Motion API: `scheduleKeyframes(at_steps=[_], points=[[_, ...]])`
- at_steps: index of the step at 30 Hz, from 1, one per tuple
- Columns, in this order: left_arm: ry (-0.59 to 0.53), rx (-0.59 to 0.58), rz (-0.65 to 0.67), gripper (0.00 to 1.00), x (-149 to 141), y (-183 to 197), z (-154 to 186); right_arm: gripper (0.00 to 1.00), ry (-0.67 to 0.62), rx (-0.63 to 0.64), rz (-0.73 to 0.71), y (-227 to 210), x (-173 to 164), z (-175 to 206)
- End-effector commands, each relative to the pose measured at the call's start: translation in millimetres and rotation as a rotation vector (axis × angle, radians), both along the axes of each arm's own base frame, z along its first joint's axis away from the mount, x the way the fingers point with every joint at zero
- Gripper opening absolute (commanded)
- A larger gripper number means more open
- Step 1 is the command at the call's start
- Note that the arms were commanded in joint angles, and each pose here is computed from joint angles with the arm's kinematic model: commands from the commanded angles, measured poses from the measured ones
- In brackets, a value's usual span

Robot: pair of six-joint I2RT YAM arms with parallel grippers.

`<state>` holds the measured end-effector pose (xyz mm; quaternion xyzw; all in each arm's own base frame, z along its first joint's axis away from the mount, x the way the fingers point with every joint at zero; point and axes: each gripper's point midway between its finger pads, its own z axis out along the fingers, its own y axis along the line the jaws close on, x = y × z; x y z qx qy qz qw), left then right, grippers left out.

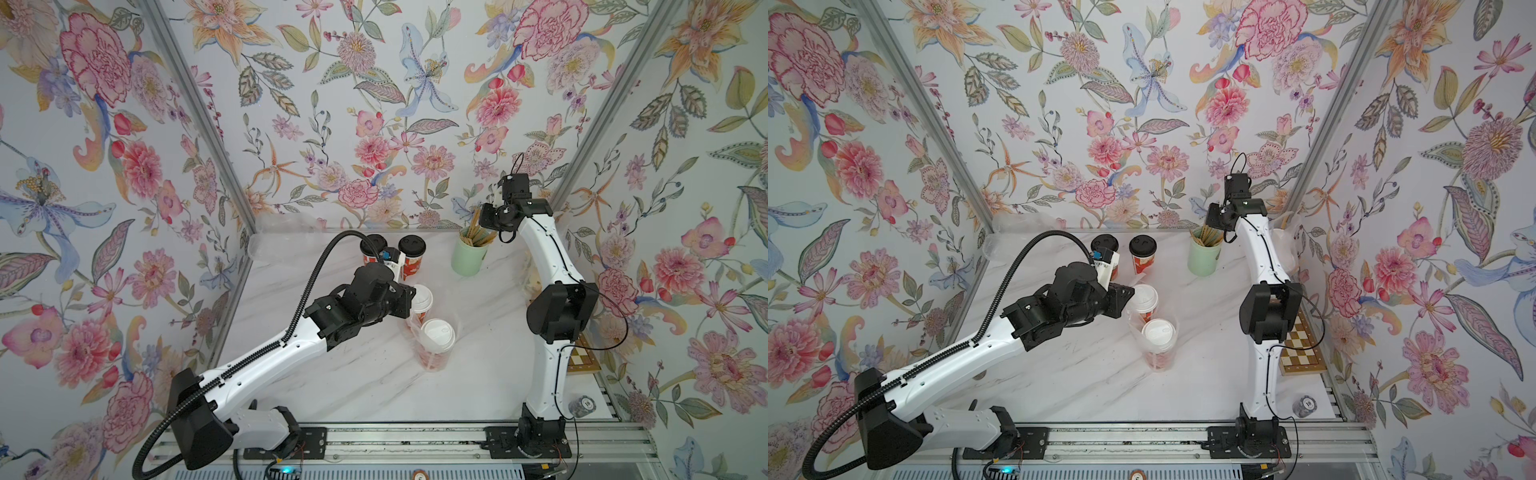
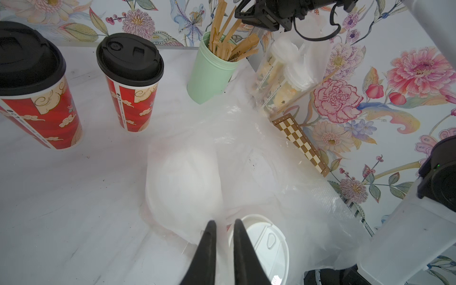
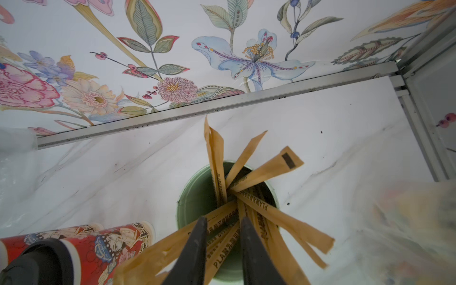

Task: Pack milk tea into plastic carrier bags
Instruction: Pick up the straw from the container.

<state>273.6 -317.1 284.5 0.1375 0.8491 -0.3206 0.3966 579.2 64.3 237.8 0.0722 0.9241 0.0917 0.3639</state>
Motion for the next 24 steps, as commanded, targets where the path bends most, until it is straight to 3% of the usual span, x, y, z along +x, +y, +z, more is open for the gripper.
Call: scheduleKeyframes(at_steps=[1, 18, 24], points=[[0.009, -0.012, 0.005, 0.17, 1, 2, -2, 0.27, -0.028, -0.004, -0.077, -12, 9, 7], [0.011, -0.018, 0.02, 0.17, 1, 5, 0, 0.25, -0.033, 0.014, -0.107, -19, 40, -19], [0.014, -0.018, 0.022, 0.17, 1, 5, 0, 0.24, -0.062, 0.063, -0.053, -8, 50, -20]])
